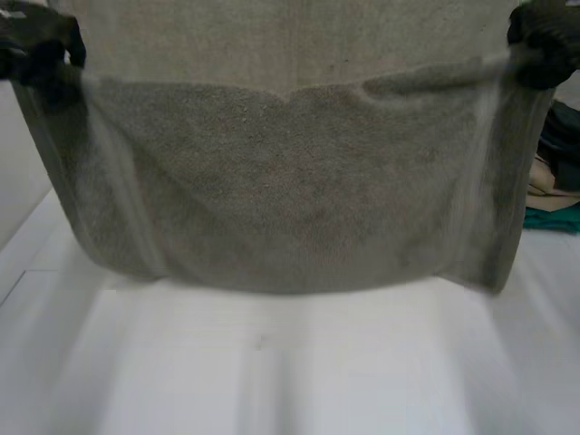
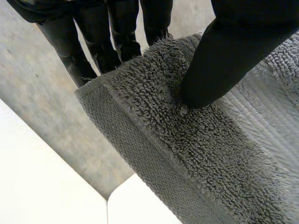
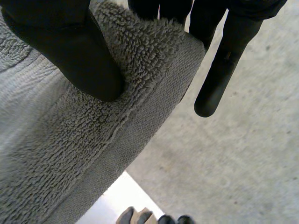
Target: Fold the laundry.
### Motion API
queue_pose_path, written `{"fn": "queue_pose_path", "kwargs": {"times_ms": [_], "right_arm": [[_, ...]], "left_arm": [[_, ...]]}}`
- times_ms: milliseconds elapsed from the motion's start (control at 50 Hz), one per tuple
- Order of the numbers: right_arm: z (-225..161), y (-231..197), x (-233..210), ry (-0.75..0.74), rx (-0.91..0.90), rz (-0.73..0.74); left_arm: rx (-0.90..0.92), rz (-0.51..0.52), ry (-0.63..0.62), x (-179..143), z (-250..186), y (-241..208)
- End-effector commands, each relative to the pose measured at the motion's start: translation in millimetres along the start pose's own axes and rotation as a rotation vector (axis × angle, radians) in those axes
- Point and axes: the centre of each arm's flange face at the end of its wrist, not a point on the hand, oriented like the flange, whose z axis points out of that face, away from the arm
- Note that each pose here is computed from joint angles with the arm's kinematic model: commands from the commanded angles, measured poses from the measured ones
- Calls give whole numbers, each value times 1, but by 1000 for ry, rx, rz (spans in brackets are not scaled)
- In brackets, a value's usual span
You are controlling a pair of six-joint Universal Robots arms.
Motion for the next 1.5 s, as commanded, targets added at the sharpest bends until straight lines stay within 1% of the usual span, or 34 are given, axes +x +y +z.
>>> {"fn": "queue_pose_path", "kwargs": {"times_ms": [20,40,60,80,100,120,140,180,200,280,320,400,420,480,500,520,560,580,640,660,740,820,880,940,1080,1160,1280,1420,1500], "right_arm": [[51,33,-25,38,67,-24],[63,24,-25,92,145,-33],[68,19,-22,127,193,-34],[73,14,-21,161,241,-34],[80,-2,-12,237,351,-26],[82,-10,-8,270,409,-16],[83,-24,-1,327,520,13],[82,-38,6,380,626,47],[80,-48,11,410,718,77],[73,-56,14,430,807,115],[72,-52,12,421,787,111],[73,-30,0,342,668,105],[74,-13,-6,297,589,106],[74,17,-18,217,450,117],[72,36,-28,164,363,128],[71,47,-33,138,319,134],[68,69,-44,89,234,142],[64,92,-55,47,150,146],[58,123,-69,-7,44,131],[54,142,-78,-32,-14,116],[45,177,-96,-85,-131,51],[31,195,-108,-153,-239,-9],[25,196,-110,-183,-281,-34],[22,187,-106,-191,-295,-42],[16,164,-94,-175,-320,-49],[12,154,-88,-157,-341,-76],[2,147,-90,-176,-348,-115],[-11,166,-91,-216,-405,-173],[-18,178,-91,-240,-443,-154]], "left_arm": [[61,78,-26,16,59,25],[161,75,-57,15,70,11],[209,70,-73,14,72,2],[324,51,-112,8,77,-19],[386,34,-132,5,76,-31],[446,18,-154,1,74,-43],[558,-26,-199,-7,69,-66],[646,-74,-238,-14,62,-83],[719,-117,-267,-19,55,-96],[798,-180,-289,-20,50,-104],[780,-179,-288,-19,54,-96],[654,-159,-272,-11,68,-58],[586,-156,-259,-6,73,-37],[477,-149,-234,5,79,-3],[401,-150,-215,14,80,21],[361,-148,-204,18,81,34],[290,-140,-176,28,81,58],[226,-129,-143,38,79,80],[134,-108,-93,51,77,114],[67,-103,-53,60,74,136],[-68,-79,20,74,63,181],[-158,-34,69,80,51,203],[-201,0,99,82,43,207],[-240,43,125,82,35,204],[-245,91,118,66,25,171],[-225,91,100,57,25,155],[-252,72,103,52,26,156],[-319,41,124,52,16,168],[-318,26,137,55,12,173]]}}
